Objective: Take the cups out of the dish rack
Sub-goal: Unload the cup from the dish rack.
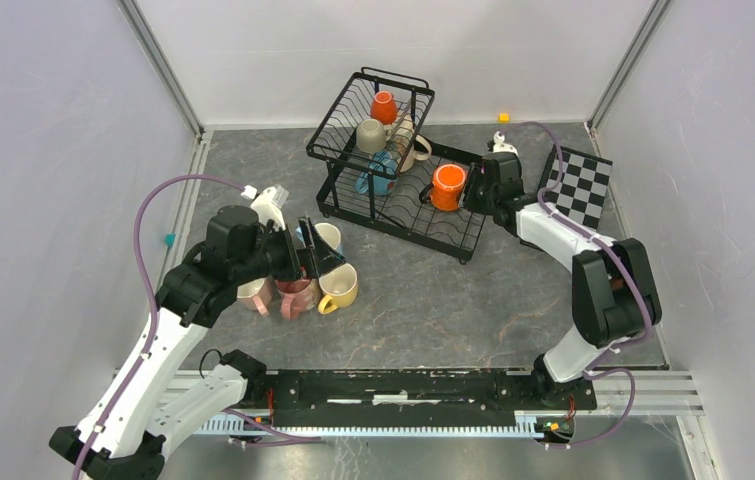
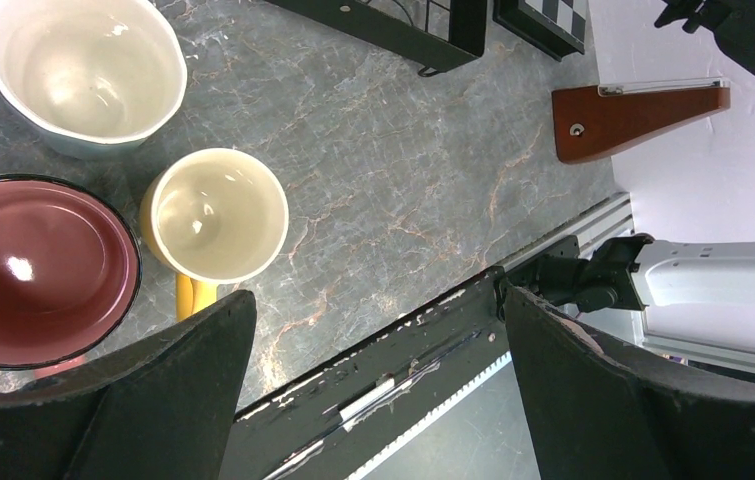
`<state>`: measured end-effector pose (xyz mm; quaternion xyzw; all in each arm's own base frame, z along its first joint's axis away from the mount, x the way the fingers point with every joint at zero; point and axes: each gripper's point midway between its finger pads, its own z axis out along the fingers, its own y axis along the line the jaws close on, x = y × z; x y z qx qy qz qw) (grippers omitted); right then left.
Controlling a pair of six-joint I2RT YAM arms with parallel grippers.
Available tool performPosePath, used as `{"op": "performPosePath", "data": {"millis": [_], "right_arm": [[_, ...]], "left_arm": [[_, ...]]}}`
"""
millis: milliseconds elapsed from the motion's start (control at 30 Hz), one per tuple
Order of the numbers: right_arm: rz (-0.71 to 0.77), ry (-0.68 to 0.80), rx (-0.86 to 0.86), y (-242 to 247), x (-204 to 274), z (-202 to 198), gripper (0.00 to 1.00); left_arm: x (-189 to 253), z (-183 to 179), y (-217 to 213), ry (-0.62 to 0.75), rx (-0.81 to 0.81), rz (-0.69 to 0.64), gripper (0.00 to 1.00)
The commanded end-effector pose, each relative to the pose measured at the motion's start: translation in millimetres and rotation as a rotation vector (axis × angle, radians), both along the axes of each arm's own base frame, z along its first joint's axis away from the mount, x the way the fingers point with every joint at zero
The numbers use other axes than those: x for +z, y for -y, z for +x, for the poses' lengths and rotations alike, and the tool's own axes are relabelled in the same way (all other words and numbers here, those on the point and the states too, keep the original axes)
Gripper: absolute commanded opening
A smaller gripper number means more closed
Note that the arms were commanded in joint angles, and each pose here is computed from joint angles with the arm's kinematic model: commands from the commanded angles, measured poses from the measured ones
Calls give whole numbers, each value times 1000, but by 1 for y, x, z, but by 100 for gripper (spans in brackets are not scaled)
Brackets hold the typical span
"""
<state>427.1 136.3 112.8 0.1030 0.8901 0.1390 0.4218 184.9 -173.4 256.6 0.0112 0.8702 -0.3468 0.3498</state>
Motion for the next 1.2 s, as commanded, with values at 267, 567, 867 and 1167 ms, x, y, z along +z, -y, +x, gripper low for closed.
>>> {"op": "performPosePath", "data": {"millis": [267,567,867,1167], "right_arm": [[-31,35,-32,6,16,62,39],[-45,14,-9,4,18,89,41],[33,111,-18,-19,33,41,73],[109,138,-122,-56,30,50,96]], "left_arm": [[11,-4,3,18,-9,-33,100],[11,-4,2,24,-11,-22,100],[13,-1,2,32,-8,-20,100],[16,-7,-1,46,-12,-26,100]]}}
